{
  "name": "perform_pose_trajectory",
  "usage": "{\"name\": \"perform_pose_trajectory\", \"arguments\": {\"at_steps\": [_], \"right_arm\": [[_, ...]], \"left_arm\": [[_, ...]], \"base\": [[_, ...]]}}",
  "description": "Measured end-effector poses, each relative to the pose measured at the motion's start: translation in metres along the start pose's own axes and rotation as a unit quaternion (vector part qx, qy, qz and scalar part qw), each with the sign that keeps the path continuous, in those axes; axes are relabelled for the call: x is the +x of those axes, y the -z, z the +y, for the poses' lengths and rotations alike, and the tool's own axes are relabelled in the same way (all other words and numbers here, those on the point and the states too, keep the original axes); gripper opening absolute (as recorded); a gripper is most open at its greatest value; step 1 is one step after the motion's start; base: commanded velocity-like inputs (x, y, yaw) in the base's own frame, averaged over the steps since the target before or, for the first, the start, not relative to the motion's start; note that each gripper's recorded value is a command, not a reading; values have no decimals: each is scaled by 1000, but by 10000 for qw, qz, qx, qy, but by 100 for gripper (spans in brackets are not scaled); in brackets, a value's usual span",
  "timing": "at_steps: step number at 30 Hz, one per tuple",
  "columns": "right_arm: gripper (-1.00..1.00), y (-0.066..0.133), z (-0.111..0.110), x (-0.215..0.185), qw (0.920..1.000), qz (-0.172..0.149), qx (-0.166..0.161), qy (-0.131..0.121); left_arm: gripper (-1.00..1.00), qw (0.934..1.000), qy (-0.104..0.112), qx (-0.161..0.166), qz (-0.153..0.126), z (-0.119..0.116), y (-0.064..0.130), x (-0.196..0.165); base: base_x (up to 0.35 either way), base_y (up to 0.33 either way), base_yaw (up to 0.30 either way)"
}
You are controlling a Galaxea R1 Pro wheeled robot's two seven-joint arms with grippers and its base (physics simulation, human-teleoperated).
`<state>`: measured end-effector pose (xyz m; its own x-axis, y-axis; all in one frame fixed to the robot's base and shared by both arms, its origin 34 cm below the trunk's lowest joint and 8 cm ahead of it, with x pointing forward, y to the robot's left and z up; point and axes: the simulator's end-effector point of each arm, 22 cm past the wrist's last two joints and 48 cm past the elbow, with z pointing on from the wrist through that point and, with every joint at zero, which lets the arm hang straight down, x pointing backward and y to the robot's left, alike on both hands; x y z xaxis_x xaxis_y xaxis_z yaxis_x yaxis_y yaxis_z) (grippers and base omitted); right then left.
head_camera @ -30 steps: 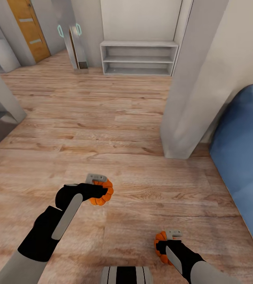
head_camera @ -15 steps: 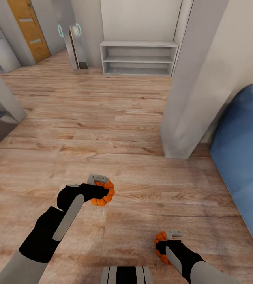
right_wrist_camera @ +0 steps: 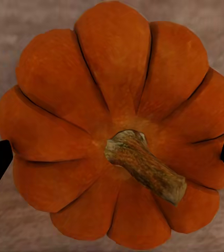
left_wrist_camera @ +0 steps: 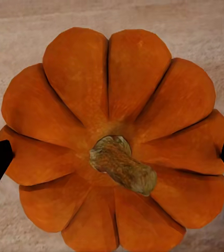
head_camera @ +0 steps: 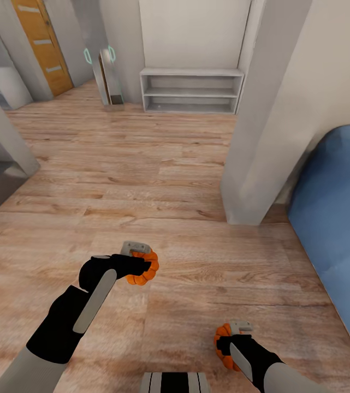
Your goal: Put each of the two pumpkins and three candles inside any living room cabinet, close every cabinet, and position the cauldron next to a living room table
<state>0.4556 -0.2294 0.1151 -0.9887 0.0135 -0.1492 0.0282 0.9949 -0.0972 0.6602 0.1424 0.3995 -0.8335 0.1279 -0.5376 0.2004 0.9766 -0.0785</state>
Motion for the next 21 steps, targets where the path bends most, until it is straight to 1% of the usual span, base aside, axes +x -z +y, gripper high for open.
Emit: {"name": "perform_pose_trajectory", "arguments": {"at_steps": [8,12,21], "right_arm": [[-100,11,-1,-14,9999,-166,-6,-20],[-100,17,-1,-26,9995,-327,-10,-43],[-100,34,8,-54,9971,-693,-271,-137]], "left_arm": [[-100,9999,-28,-20,-160,-1,15,-13],[-100,9997,-43,-31,-239,-2,23,-19],[-100,9991,-76,-73,-416,-2,40,-33]], "base": [[0,0,0],[0,0,0],[0,0,0]]}}
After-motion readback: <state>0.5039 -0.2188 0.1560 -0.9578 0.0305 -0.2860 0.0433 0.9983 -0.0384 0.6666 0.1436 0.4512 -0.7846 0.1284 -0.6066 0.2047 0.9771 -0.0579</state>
